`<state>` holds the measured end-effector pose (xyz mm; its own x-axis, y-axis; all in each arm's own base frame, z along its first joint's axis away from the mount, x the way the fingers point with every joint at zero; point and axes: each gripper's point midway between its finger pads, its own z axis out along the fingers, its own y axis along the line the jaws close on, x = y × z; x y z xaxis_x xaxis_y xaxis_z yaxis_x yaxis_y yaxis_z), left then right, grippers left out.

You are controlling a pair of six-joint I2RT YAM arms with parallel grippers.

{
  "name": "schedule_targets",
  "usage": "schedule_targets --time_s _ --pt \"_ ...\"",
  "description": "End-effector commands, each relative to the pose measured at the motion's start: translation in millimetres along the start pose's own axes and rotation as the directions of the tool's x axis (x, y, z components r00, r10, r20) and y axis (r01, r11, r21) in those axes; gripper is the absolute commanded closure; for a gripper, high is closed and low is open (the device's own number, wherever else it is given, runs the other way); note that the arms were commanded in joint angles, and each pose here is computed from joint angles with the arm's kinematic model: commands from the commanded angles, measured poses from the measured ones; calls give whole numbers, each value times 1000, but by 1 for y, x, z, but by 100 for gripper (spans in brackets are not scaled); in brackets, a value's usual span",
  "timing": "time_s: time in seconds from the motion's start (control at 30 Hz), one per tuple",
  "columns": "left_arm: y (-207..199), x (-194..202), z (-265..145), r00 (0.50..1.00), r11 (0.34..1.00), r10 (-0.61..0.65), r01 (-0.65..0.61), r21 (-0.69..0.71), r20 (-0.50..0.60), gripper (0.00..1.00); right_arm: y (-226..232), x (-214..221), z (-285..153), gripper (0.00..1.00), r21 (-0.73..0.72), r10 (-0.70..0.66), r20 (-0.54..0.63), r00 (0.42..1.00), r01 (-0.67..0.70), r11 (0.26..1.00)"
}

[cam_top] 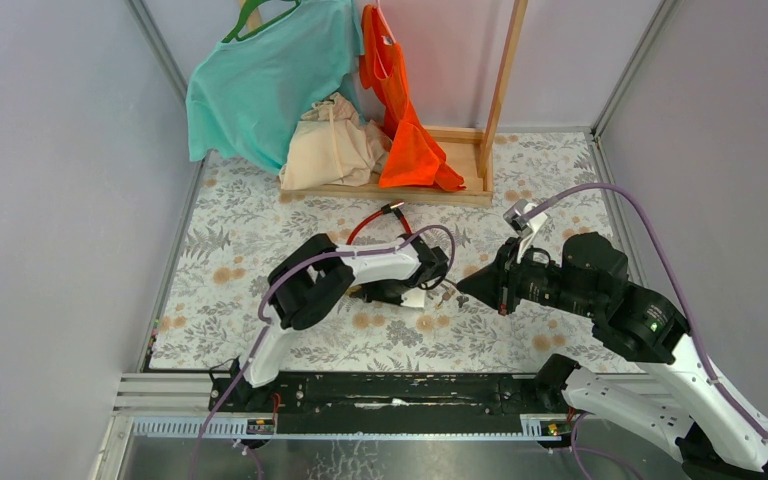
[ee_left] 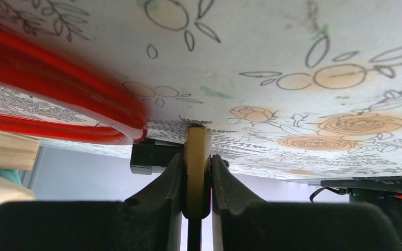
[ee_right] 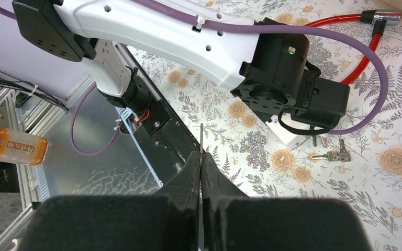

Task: Unlock with the key

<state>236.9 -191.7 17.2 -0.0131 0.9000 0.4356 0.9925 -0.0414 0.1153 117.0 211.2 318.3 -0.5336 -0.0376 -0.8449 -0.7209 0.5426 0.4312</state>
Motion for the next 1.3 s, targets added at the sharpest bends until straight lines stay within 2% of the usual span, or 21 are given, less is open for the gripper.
schedule_targets --time_s 0.0,0.1,0.2,0.27,0.33,0.5,0.6,0.63,0.7,0.8,0.9,1.0,1.1,1.17,1.27 --pt "2 2 -23 997 999 -28 27 17 68 100 12 -18 -7 100 -40 -27 51 998 29 999" --pt "5 8 -35 992 998 -54 52 25 112 100 12 -22 -9 100 -33 -32 64 997 34 999" --pt "13 12 -61 968 992 -119 106 71 220 100 13 -27 -13 100 -26 -42 79 996 44 999" --pt "21 16 -80 933 981 -183 152 124 309 100 14 -30 -15 100 -25 -54 85 995 56 998" --pt "29 22 -101 876 964 -252 188 190 411 100 14 -35 -18 100 -15 -69 95 993 71 997" --pt "39 47 -147 661 924 -363 163 347 657 100 18 -43 -14 100 -31 -85 108 991 89 996" --pt "37 63 -166 527 926 -357 90 367 771 100 20 -41 -2 100 -60 -88 86 992 94 994" --pt "36 70 -174 466 927 -353 57 370 811 100 20 -40 2 100 -66 -101 72 992 106 992" --pt "28 74 -200 313 928 -342 -39 372 886 100 22 -50 5 100 -63 -129 71 989 133 989" --pt "21 83 -239 96 924 -342 -148 353 935 100 29 -58 14 100 -105 -155 79 985 163 981" --pt "10 84 -267 -49 907 -358 -254 335 932 100 32 -53 28 100 -154 -169 56 984 176 972" --pt "4 84 -288 -152 885 -392 -331 327 907 100 31 -45 40 100 -183 -188 37 981 192 964" --pt "1 85 -302 -225 878 -400 -373 301 888 100 35 -48 41 100 -212 -223 43 974 227 950" --pt "0 86 -306 -255 873 -408 -390 293 876 100 41 -52 40 100 -240 -242 72 968 253 937" --pt "1 85 -308 -271 849 -454 -421 320 849 100 46 -52 44 100 -278 -265 70 962 274 921"
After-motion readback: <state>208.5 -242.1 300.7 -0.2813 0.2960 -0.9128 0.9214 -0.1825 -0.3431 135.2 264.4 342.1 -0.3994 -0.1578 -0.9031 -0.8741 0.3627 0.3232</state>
